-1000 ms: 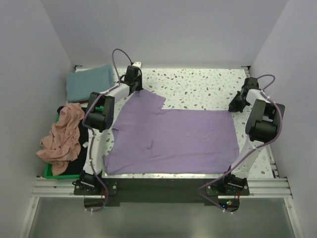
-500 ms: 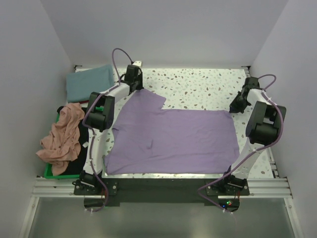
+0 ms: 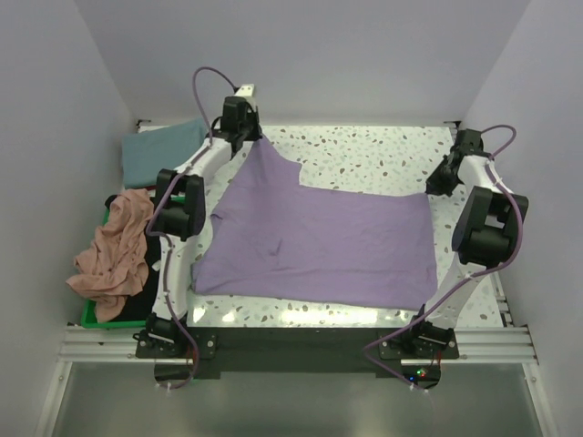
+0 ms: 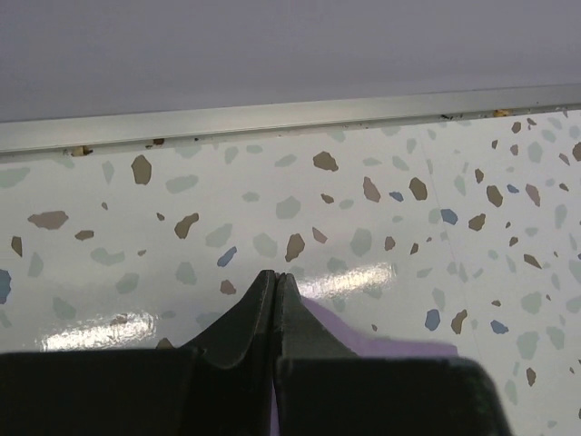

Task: Fold and stack the t-shirts
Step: Fold the tshirt

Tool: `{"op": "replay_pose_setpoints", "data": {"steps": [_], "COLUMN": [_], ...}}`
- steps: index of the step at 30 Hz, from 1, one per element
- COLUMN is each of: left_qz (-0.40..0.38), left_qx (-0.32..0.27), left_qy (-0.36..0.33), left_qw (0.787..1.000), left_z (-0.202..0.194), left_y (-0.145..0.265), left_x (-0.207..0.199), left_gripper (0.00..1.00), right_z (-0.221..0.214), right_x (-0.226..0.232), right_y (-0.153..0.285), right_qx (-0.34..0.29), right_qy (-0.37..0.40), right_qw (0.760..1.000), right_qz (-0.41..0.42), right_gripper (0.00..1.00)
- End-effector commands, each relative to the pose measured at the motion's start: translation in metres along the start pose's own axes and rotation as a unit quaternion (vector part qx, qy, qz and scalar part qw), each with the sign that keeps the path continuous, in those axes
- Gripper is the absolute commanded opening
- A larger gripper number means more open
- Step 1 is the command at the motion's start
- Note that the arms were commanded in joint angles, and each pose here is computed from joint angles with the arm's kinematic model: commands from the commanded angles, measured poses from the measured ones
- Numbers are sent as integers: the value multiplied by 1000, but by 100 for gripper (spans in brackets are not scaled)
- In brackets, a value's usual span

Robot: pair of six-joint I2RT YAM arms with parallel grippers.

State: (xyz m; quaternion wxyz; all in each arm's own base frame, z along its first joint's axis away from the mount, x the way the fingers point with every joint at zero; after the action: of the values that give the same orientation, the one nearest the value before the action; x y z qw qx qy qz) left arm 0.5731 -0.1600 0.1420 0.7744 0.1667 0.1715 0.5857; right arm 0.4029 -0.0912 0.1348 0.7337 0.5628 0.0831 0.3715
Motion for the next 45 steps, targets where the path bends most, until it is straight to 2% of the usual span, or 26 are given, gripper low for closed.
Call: {"op": "replay_pose_setpoints", "data": {"steps": [1, 7, 12, 13, 14, 16, 17, 19, 21, 25, 29, 39, 43, 45], "left_qz": [-11, -59, -97, -99, -99, -94, -89, -79, -69, -58, -64, -14, 17, 25], "left_qx": [-57, -106, -122, -101, -113, -84, -90, -66, -69, -40, -36, -10, -27, -5], "left_qy": [10, -2, -13, -9, -10, -3, -4, -2, -4, -5, -7, -1, 7, 17], "left_qw": [998, 993, 988, 990, 989, 992, 992, 995, 995, 997, 997, 1000, 999, 1000], "left_z": [34, 61, 57, 39, 46, 20, 25, 2, 3, -25, -35, -80, -83, -97], "left_y": [0, 18, 56, 60, 73, 82, 95, 105, 123, 150, 183, 259, 290, 300], "left_x": [11, 13, 3, 3, 2, 3, 2, 4, 4, 5, 1, 5, 8, 8], "left_gripper": [0, 0, 0, 0, 0, 0, 0, 0, 0, 0, 0, 0, 0, 0], "right_z": [15, 16, 4, 1, 1, -11, -13, -25, -32, -40, -48, -64, -71, -80], "right_x": [15, 22, 18, 16, 16, 7, 7, -1, -7, -16, -25, -48, -57, -62], "right_y": [20, 18, 22, 23, 28, 25, 29, 27, 30, 38, 49, 82, 96, 102], "right_qx": [-41, -33, -26, -25, -32, -20, -25, -14, -15, -20, -26, -57, -73, -74], "right_qy": [-16, -23, -26, -27, -26, -27, -27, -29, -29, -19, -6, 22, 20, 18], "right_qw": [999, 998, 997, 997, 996, 997, 996, 997, 997, 998, 998, 998, 997, 997], "right_qz": [27, 54, 70, 70, 76, 70, 76, 71, 69, 62, 50, 21, 10, 13], "right_gripper": [0, 0, 0, 0, 0, 0, 0, 0, 0, 0, 0, 0, 0, 0]}}
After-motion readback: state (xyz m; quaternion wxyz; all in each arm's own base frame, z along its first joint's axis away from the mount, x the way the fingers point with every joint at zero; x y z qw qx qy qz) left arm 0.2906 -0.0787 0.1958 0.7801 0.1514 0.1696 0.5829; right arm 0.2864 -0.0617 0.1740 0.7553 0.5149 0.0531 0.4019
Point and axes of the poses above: each gripper's point midway between its finger pads, its own y axis back along the fingers, its own x axis along the line the jaws close on, z = x × y, the point moved 8 cm from there along y, back along the fingers, and after that the axes turned 10 degrees about -y, right-handed, at the moved point
